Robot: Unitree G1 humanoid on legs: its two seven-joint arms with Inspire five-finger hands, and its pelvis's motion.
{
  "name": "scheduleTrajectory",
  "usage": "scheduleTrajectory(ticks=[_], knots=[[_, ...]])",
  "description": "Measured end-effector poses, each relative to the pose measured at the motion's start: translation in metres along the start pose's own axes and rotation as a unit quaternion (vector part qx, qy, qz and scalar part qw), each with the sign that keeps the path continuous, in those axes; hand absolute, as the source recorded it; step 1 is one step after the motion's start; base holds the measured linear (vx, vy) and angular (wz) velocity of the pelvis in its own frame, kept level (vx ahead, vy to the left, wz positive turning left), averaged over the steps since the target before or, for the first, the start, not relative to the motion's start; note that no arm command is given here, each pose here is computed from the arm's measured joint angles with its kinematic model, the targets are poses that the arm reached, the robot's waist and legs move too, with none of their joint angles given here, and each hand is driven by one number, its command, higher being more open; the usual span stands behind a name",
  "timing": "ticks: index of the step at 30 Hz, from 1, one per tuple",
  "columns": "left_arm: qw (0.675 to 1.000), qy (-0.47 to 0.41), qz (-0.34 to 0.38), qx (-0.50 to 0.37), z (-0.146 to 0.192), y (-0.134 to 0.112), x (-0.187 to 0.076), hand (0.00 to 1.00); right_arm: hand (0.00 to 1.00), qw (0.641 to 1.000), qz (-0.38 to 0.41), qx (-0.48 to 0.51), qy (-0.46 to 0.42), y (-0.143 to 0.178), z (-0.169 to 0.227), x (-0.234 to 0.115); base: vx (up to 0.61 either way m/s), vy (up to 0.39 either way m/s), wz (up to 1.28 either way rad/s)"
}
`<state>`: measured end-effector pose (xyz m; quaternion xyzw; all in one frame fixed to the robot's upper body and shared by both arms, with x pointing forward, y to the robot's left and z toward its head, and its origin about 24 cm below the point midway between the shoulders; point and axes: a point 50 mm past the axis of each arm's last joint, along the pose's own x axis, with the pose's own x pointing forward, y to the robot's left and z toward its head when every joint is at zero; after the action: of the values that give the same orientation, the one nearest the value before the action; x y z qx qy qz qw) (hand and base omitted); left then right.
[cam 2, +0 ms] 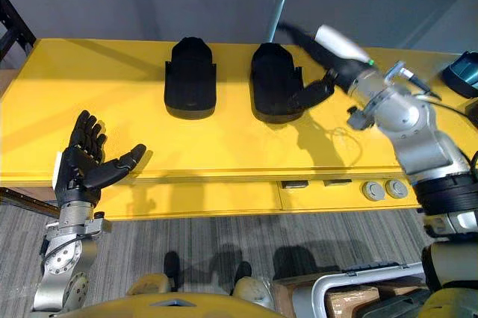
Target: Walk over and take three plastic housings, then place them on the shelf
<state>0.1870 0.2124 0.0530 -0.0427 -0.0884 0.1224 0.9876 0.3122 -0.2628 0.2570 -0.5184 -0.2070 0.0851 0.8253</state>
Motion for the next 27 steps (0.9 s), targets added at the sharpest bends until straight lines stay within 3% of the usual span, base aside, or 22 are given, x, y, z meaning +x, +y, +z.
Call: scheduleTrajectory(ticks=[4,6,10,15,21,27], knots=[[1.000,-0.022,0.005,-0.019,0.005,0.001,0.000,1.00,1.00,0.992,-0.119,0.018,-0.026,-0.032,0.010,-0.005,0.00,0.000,0.00],[0.998,-0.045,0.004,-0.034,0.016,0.001,0.002,1.00,1.00,0.973,-0.219,0.057,-0.044,-0.043,0.014,-0.020,0.00,0.000,0.00],[0.993,-0.095,-0.007,-0.073,0.040,-0.004,0.003,1.00,1.00,0.939,-0.311,0.146,-0.014,-0.013,0.004,-0.059,0.00,0.001,-0.09],[0.982,-0.147,-0.035,-0.111,0.062,-0.017,0.000,1.00,1.00,0.916,-0.307,0.217,0.142,0.067,-0.020,-0.119,-0.04,0.017,-0.48],[0.975,-0.170,-0.062,-0.131,0.071,-0.027,0.006,1.00,1.00,0.870,-0.373,0.256,0.196,0.085,-0.013,-0.168,-0.02,0.021,-0.77],[0.968,-0.177,-0.053,-0.169,0.075,-0.037,0.014,1.00,1.00,0.865,-0.389,0.262,0.177,0.087,-0.001,-0.188,-0.01,-0.026,-0.55]])
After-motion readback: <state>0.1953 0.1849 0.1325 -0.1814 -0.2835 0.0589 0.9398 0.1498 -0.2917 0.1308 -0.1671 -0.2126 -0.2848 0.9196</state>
